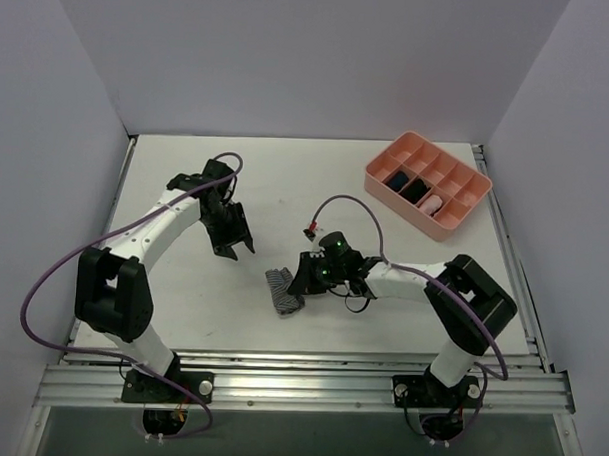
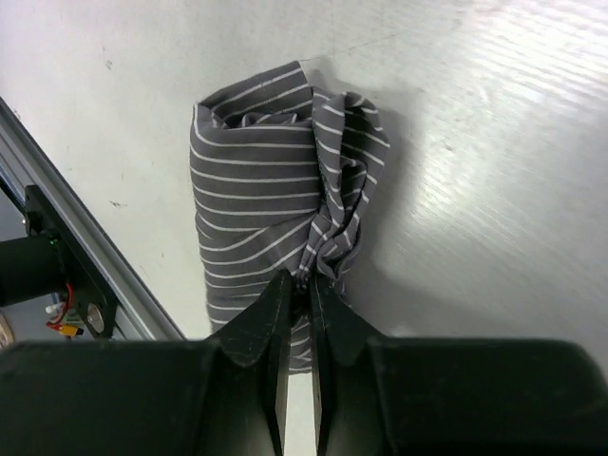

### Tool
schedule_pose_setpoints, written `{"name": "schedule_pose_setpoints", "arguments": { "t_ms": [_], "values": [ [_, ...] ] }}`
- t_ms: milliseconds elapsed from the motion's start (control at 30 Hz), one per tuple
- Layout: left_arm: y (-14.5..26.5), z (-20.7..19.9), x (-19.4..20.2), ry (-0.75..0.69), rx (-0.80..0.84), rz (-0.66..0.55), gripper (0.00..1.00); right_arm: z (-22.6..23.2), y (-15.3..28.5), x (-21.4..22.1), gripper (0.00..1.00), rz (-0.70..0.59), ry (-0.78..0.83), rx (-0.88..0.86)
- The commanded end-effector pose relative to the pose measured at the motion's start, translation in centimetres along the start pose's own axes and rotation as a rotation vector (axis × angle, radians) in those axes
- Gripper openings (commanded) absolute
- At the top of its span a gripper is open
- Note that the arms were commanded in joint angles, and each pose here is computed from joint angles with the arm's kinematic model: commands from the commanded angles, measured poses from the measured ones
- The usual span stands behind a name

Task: Roll the underwear
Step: Place the rolled underwear into the container

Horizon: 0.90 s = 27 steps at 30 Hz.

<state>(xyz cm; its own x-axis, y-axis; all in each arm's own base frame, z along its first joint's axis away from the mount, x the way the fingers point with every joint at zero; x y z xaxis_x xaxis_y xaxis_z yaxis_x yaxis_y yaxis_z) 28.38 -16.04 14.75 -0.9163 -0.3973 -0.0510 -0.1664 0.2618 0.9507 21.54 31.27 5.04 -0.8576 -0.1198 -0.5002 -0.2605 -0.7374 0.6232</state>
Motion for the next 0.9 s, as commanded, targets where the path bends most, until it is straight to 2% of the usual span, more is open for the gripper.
{"name": "schedule_pose_setpoints", "arguments": {
  "t_ms": [0, 167, 367, 500, 633, 667, 767, 867],
  "values": [
    [2.4, 0.4, 0.0, -0.042, 0.038, -0.038, 0.55, 0.8, 2.7, -2.6, 0.00, -0.032, -0.056, 0.021],
    [1.6, -0.1, 0.3, -0.060, 0.096, -0.010, 0.55, 1.4, 5.4, -7.3, 0.00, -0.129, -0.081, 0.014],
    [0.5, -0.5, 0.3, -0.073, 0.130, 0.017, 0.55, 0.4, 7.4, -9.8, 0.00, -0.181, -0.117, 0.061],
    [0.7, -1.0, 0.3, -0.092, 0.152, 0.028, 0.55, -0.8, 10.9, -14.6, 0.00, -0.304, -0.147, 0.136],
    [0.8, -1.5, 0.8, -0.098, 0.203, 0.047, 0.55, -5.7, 15.6, -19.0, 0.00, -0.420, -0.217, 0.313],
    [0.9, -1.6, 0.9, -0.103, 0.210, 0.046, 0.55, -8.6, 16.9, -19.6, 0.00, -0.437, -0.275, 0.400],
    [0.8, -1.7, 1.5, -0.121, 0.228, 0.066, 0.55, -12.6, 20.3, -22.5, 0.00, -0.514, -0.330, 0.544],
    [1.1, -1.9, 2.0, -0.132, 0.248, 0.090, 0.55, -15.3, 23.2, -25.2, 0.00, -0.558, -0.361, 0.678]
  ]
}}
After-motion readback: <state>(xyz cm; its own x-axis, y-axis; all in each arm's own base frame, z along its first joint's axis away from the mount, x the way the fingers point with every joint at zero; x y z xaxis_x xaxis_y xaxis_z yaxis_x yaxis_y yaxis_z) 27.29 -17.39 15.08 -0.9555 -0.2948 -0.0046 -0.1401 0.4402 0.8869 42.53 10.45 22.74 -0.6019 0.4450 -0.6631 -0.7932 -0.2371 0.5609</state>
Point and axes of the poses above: each gripper's point midway between its finger pads, its own y axis back along the fingers, its own z axis along the line the jaws close on, x = y × z, the point moved 3 cm from there along y, back along the fingers, and after that the axes turned 3 degrees about y, right-handed, at the moved point
